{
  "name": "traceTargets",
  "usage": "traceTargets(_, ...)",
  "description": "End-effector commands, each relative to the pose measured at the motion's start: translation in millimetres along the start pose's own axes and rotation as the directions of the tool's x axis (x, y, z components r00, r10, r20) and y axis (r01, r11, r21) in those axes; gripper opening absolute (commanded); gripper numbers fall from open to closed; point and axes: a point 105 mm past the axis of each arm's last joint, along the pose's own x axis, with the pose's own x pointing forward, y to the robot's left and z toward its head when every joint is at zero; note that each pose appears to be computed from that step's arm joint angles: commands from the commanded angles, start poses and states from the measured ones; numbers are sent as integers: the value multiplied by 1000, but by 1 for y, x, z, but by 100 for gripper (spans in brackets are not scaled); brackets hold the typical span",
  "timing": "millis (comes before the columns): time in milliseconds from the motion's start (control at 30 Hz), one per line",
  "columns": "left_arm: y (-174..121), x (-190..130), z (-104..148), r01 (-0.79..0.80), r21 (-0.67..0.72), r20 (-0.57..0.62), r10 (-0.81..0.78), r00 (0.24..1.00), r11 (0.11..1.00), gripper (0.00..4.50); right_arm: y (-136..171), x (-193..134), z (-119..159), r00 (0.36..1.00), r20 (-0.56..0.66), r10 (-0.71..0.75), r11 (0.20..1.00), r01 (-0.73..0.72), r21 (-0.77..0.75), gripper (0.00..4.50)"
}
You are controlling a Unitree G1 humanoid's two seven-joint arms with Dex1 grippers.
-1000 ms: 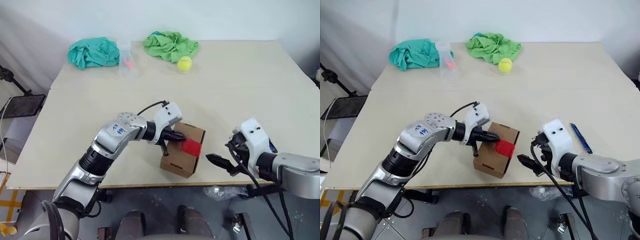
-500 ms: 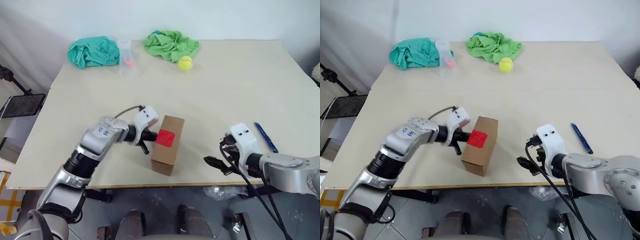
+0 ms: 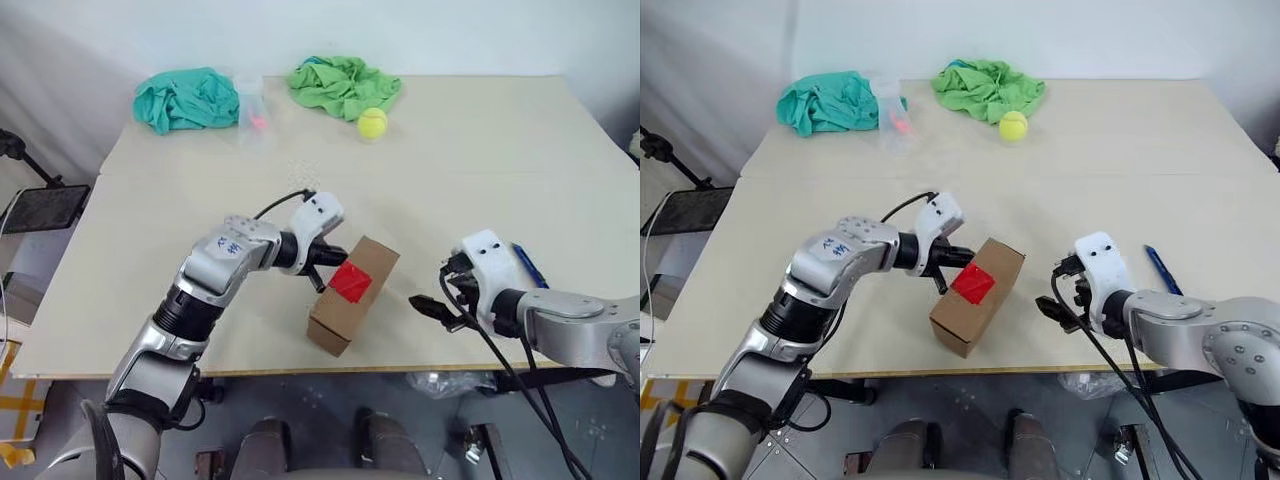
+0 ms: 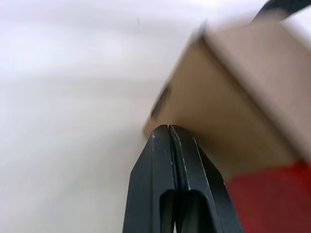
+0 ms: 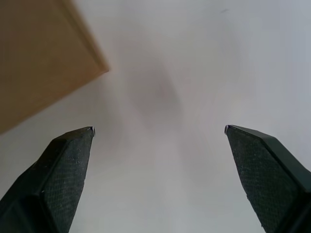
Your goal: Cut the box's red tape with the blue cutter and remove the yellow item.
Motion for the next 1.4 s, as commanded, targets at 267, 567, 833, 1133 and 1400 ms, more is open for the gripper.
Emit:
traceTargets(267, -26, -2, 32, 95, 64, 79, -100, 992, 993, 0, -16, -36, 39, 991, 123, -56, 993, 68, -95, 311)
traceTargets(567, 34, -12, -11, -152, 27, -9, 153, 988, 988, 0, 25, -10, 98, 971, 214, 105, 976, -58, -212, 2)
traceTargets(833, 41, -9, -30, -199, 8, -31, 199, 980, 980, 0, 61, 40, 103, 962, 124, 245, 934, -200, -296, 2)
traceTargets(1133, 35, -9, -31, -209, -2, -12, 209, 978, 978, 0, 76, 26, 90, 930, 9, 367, 849, -332, -410, 2)
traceTargets(1400, 29, 0, -31, -175, 10, -16, 175, 984, 985, 0, 48, -3, 95, 965, 34, 261, 869, -220, -443, 2)
